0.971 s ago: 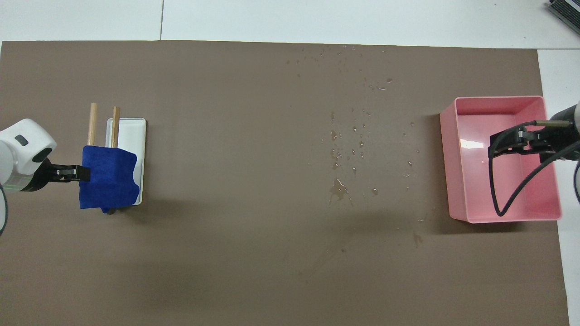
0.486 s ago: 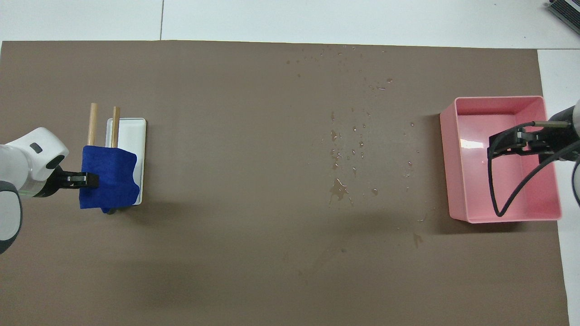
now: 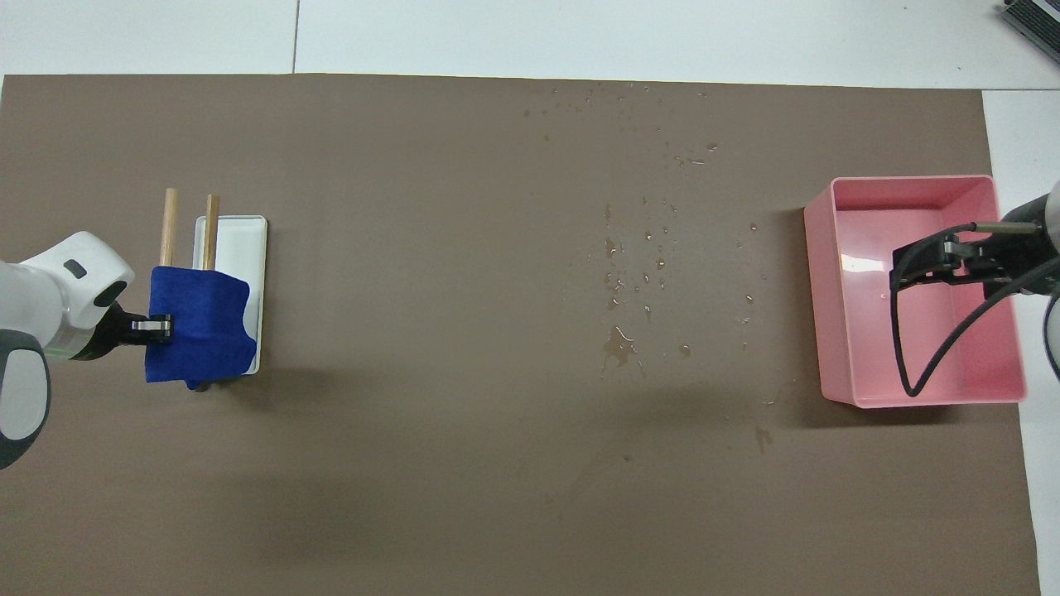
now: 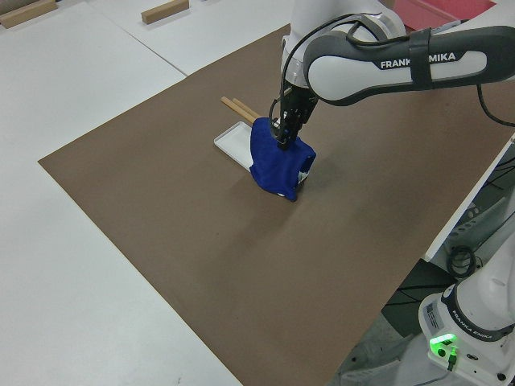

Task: Wipe water with towel using both arms
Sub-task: 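Reach the left gripper to the blue towel on the white tray and grasp it, then lift the blue towel with the left gripper while the right gripper approaches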

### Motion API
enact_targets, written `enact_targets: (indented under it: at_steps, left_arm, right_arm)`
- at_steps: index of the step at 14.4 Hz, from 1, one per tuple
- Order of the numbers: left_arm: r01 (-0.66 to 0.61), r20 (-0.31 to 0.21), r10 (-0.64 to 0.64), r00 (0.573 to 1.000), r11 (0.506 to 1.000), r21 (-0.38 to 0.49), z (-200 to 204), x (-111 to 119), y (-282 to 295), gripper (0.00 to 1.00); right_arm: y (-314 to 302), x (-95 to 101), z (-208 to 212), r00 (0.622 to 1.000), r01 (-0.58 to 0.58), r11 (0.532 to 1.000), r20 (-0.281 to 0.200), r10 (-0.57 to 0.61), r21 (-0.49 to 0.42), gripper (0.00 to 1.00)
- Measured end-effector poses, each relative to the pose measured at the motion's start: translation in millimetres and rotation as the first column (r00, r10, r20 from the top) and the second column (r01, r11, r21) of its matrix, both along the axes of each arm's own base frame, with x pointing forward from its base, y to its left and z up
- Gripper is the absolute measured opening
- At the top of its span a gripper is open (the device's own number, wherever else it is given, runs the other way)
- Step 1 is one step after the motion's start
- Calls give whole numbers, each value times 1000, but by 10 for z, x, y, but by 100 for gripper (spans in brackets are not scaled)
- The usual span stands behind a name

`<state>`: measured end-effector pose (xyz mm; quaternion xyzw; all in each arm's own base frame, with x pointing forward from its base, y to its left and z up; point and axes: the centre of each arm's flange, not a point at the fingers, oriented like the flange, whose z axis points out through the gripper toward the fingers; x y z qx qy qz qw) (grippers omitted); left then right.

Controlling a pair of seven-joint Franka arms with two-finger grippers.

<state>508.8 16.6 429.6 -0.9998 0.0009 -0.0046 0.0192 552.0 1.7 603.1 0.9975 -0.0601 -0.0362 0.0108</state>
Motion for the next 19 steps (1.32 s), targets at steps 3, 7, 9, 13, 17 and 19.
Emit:
enact_targets:
  at_steps: [3, 7, 9, 13, 17, 19]
  left_arm:
    - [-12, 13, 12, 1000, 1000, 1, 77, -10, -3, 8]
    - [-16, 0, 16, 1000, 1000, 1, 113, -10, -3, 7]
    - [-25, -20, 25, 999, 1000, 2, 237, 6, -3, 7]
    - [-102, -22, 102, 995, 995, -1, 765, 93, -249, 7]
    - [-251, -21, 250, 968, 965, -71, 1337, 99, -717, 7]
    - [-374, -18, 374, 927, 920, -114, 1584, 68, -1073, 7]
  right_arm:
    - [0, -1, 1, 1000, 0, 1000, 0, 0, 0, 100]
    - [1, -2, 3, 1000, 0, 1000, 1, 0, 0, 100]
    - [1, -4, 8, 1000, 0, 1000, 1, 0, 0, 100]
    - [5, -17, 35, 1000, -1, 1000, 6, 1, 0, 100]
    - [231, -2, 103, 999, 23, 999, 34, -25, 40, 100]
    - [488, 5, 154, 996, 67, 996, 57, -70, 51, 100]
